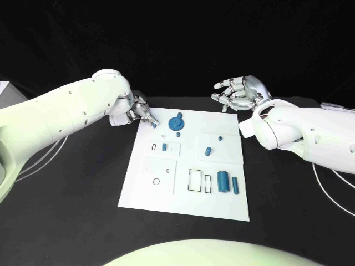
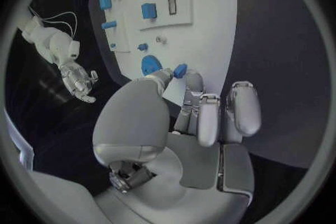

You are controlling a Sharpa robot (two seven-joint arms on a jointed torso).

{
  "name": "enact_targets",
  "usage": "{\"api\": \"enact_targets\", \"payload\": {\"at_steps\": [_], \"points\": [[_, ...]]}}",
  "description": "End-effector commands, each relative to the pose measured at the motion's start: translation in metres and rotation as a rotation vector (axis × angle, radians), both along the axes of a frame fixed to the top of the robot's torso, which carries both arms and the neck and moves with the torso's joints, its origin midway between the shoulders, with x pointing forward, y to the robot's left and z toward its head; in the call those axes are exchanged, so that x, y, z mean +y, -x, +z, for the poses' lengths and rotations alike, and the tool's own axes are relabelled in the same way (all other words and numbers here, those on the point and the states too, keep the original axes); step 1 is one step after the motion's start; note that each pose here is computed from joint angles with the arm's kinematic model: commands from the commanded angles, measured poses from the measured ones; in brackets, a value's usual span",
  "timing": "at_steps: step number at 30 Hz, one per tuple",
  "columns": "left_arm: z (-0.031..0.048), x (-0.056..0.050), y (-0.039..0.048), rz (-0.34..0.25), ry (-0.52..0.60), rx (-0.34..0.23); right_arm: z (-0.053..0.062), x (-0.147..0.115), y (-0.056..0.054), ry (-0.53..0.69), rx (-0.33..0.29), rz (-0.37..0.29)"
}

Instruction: Assemble the parts on the task board

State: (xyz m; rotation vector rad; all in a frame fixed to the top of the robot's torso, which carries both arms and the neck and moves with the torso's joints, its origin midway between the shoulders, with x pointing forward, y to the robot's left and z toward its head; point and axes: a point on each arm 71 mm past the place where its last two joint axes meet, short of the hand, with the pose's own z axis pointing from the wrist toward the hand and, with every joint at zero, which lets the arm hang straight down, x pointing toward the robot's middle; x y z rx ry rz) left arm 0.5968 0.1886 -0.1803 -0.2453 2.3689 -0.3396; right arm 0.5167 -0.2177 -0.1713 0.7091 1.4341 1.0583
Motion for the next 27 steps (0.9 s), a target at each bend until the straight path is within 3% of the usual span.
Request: {"api": "enact_targets", "payload": {"at_steps": [1, 27], "points": [[-0.0007, -0.0028, 0.0009, -0.019, 0.007, 0.013, 0.0009, 0.0017, 0.0006, 0.002, -0.011, 0.016], [0.0017, 0.0018, -0.0001, 0.049, 0.13, -0.008, 0.0003, 0.0014, -0.0003, 0.004, -0.004, 0.018]]}}
